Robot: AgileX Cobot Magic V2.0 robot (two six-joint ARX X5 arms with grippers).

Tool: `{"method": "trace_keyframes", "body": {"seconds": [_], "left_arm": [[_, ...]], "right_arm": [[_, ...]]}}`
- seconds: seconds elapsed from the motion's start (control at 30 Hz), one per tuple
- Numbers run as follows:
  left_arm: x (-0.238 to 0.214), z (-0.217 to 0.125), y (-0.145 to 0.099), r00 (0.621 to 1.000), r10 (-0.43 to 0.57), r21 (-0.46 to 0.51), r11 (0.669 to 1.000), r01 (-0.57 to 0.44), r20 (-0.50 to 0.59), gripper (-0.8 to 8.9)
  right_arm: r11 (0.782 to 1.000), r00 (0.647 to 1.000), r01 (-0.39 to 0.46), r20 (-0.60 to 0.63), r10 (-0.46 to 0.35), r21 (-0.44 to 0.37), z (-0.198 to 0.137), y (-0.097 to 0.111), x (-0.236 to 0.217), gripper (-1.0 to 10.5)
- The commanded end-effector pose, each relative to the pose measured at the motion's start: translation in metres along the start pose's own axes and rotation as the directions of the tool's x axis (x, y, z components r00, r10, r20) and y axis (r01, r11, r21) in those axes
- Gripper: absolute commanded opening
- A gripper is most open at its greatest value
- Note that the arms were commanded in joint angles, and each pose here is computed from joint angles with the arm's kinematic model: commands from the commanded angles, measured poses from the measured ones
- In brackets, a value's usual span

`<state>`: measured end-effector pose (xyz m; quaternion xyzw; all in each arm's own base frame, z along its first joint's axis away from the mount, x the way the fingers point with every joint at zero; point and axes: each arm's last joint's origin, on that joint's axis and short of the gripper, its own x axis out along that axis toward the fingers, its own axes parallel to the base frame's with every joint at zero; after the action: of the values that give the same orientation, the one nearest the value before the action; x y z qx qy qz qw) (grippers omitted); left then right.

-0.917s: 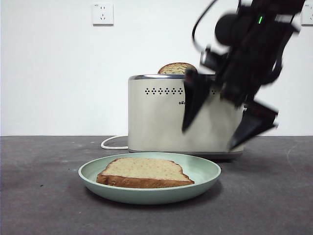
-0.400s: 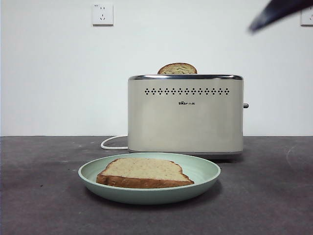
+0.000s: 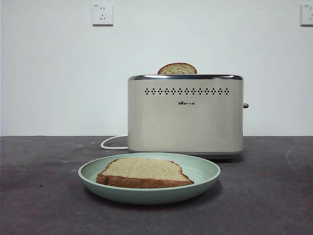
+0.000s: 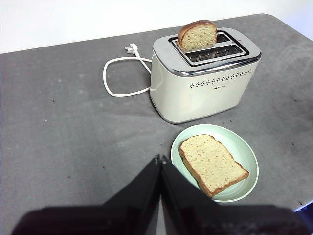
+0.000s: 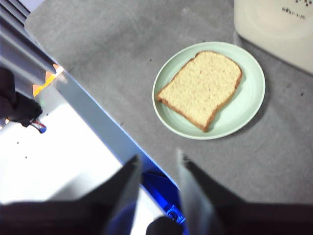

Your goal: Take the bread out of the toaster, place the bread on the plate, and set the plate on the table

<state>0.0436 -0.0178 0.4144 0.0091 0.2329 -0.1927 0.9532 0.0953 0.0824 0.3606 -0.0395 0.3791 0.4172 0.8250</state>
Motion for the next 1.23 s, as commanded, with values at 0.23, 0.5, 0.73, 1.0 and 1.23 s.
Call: {"method": "trace_keyframes", "body": {"seconds": [0.23,0.5,0.73,1.0,1.23], "left_arm": [[-0.0009,0.0001,0.0,1.0,0.002,0.011,1.0,-0.002,0.007,-0.08],[-0.0009,-0.0004,0.0001,1.0,0.003,0.011,1.0,-0.003,0.002,-0.08],[-0.0008,-0.0038,0.0003,0.999,0.006,0.009,1.0,-0.006,-0.033,-0.03],[-0.0009,-0.0049,0.0004,0.999,0.007,0.008,1.0,-0.006,-0.045,-0.03],[-0.0008,-0.0041,0.0004,0.999,0.009,0.03,1.0,-0.007,-0.036,-0.03]], "right_arm": [[1.0,1.0,-0.001,-0.016,0.001,-0.004,-0.0028,0.0007,-0.0016,-0.1],[1.0,1.0,0.001,-0.013,-0.001,0.005,-0.0031,0.0009,-0.0026,0.0],[1.0,1.0,0.002,-0.01,-0.002,0.004,-0.0034,0.001,-0.0032,0.0],[1.0,1.0,0.002,-0.01,-0.002,0.004,-0.0034,0.001,-0.0031,0.0],[1.0,1.0,0.002,-0.01,-0.002,0.004,-0.0034,0.001,-0.0031,0.0]]}}
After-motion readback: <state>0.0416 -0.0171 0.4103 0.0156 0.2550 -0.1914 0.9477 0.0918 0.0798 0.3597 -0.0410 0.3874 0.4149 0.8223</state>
